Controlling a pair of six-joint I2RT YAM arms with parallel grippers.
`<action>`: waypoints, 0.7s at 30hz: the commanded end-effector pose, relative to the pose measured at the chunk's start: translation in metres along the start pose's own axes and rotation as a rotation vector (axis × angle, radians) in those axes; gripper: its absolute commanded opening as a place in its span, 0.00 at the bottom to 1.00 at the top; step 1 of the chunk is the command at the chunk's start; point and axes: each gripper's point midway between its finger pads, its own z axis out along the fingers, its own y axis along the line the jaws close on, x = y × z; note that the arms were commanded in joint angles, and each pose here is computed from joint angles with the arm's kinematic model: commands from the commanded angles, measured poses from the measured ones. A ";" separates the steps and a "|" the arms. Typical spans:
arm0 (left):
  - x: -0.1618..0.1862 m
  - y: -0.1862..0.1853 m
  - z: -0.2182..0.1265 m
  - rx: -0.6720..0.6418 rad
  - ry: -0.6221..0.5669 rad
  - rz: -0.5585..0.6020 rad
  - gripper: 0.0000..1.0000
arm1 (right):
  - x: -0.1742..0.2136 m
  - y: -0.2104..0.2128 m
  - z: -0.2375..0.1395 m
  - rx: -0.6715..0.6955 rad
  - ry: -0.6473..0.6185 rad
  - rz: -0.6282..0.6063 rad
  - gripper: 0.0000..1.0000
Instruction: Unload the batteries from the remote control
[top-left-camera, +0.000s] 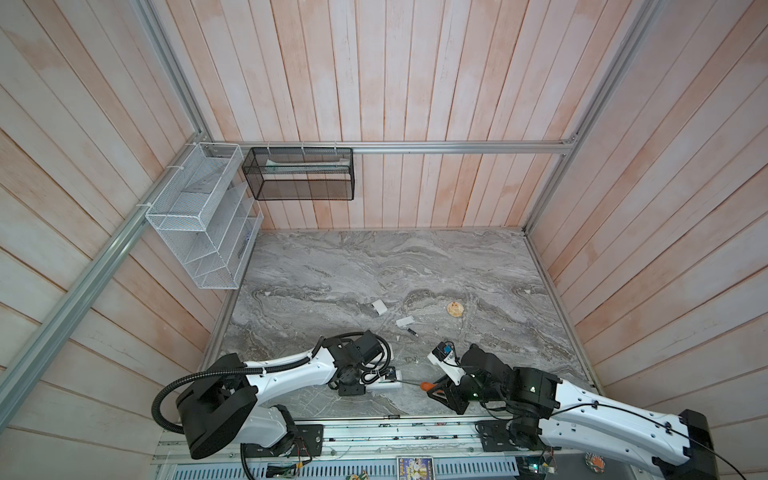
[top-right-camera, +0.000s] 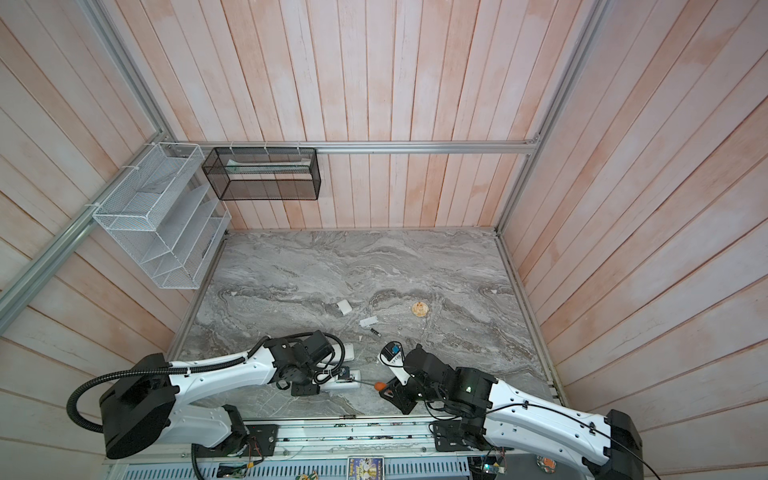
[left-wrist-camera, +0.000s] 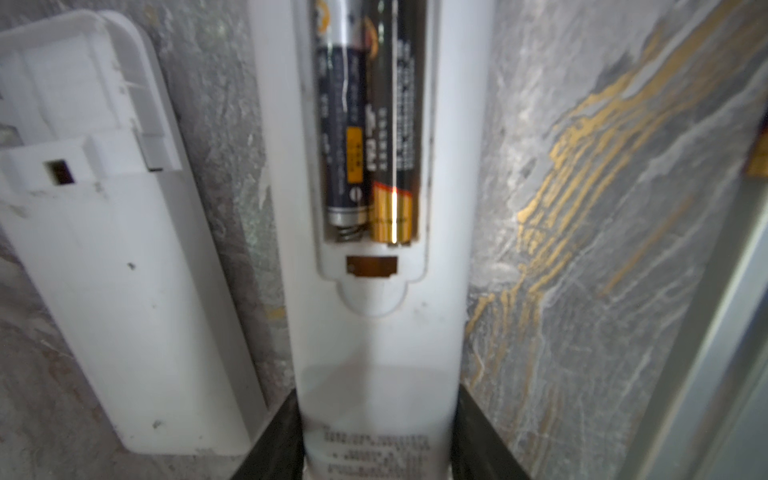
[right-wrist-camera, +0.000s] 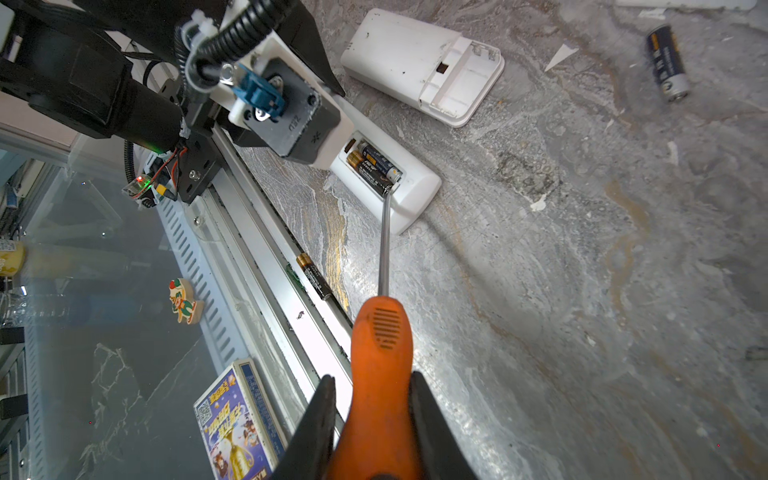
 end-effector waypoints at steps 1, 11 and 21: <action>0.015 -0.018 0.022 0.072 0.058 0.045 0.00 | -0.049 0.063 -0.020 -0.247 -0.169 -0.143 0.00; 0.015 -0.021 0.024 0.092 0.060 0.044 0.00 | -0.060 0.071 -0.032 -0.253 -0.207 -0.172 0.00; 0.016 -0.022 0.025 0.100 0.063 0.042 0.00 | -0.073 0.079 -0.043 -0.271 -0.259 -0.189 0.00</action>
